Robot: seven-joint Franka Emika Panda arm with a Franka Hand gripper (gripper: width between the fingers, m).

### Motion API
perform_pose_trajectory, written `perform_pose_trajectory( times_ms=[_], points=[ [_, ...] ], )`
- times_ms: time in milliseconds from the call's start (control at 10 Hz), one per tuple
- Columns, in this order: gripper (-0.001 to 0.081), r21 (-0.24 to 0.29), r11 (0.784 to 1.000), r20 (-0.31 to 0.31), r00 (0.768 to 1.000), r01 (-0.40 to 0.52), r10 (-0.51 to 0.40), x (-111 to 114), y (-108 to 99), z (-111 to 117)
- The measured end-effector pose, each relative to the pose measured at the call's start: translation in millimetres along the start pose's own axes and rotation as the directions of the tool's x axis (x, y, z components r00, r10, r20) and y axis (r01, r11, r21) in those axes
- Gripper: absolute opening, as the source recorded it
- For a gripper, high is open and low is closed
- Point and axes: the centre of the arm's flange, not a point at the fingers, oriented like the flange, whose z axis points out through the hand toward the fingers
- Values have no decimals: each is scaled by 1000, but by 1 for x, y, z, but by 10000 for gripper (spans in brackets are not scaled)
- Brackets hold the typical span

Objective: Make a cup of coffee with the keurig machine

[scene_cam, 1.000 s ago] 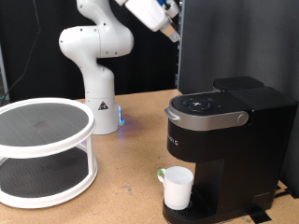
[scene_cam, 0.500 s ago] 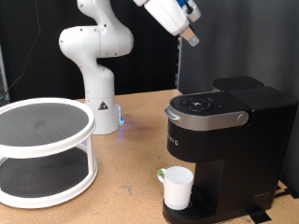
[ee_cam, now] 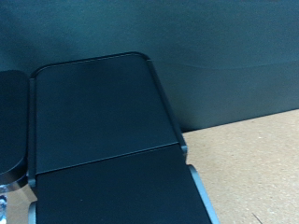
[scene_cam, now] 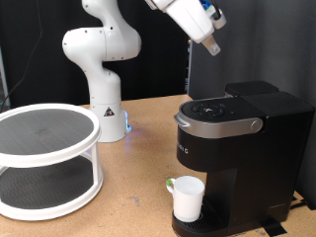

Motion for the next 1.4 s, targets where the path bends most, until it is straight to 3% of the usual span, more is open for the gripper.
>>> perform_pose_trajectory(
  times_ms=[400,800,1000,1400],
  points=[
    [806,30,998,81,995,53,-55,11,5,5],
    [806,-42,996,116,990,80,-74,12,14,1],
    [806,-62,997,105,994,50,-44,13,17,0],
    [806,-72,997,111,994,5,3,11,21,8]
  ],
)
